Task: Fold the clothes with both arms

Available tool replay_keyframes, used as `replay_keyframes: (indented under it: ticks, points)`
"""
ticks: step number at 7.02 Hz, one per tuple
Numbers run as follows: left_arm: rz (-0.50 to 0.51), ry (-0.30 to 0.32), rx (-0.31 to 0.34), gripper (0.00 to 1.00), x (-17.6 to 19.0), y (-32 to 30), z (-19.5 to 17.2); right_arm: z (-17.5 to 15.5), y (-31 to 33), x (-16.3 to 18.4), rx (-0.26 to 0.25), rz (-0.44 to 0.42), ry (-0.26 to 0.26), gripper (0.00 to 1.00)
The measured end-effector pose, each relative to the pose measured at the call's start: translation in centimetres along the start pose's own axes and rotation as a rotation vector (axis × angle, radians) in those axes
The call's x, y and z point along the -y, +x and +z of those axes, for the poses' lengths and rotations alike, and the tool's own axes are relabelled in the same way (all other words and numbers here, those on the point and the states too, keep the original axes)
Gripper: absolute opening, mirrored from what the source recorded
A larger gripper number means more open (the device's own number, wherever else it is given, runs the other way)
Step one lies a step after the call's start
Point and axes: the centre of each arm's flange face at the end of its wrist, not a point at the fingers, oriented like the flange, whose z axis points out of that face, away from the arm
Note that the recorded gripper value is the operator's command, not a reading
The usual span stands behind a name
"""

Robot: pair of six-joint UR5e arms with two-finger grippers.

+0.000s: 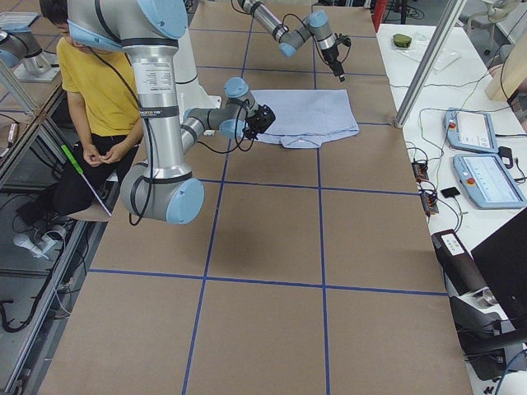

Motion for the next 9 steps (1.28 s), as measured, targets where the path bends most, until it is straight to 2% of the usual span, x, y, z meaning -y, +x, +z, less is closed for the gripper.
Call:
replay_keyframes:
  ticks: [1, 3, 4, 7, 9]
  points:
    - [0.000, -0.002, -0.015, 0.99, -0.2, -1.3, -1.7, 0.8, 0.5, -3.0, -0.003, 0.036, 0.018, 1.00]
    - [-0.004, -0.001, -0.026, 0.99, -0.5, -2.0, -2.8, 2.3, 0.0, -9.7, -0.077, 0.093, 0.084, 1.00]
    - [-0.005, 0.000, -0.026, 0.99, -0.5, -2.1, -2.9, 2.7, 0.1, -11.8, -0.096, 0.119, 0.104, 0.99]
    - [-0.023, 0.000, -0.028, 0.99, -0.6, -2.0, -3.0, 4.3, 0.0, -13.5, -0.108, 0.169, 0.131, 0.98]
    - [-0.031, 0.000, -0.028, 0.99, -0.6, -2.0, -2.9, 5.1, -0.1, -13.0, -0.112, 0.175, 0.148, 0.90]
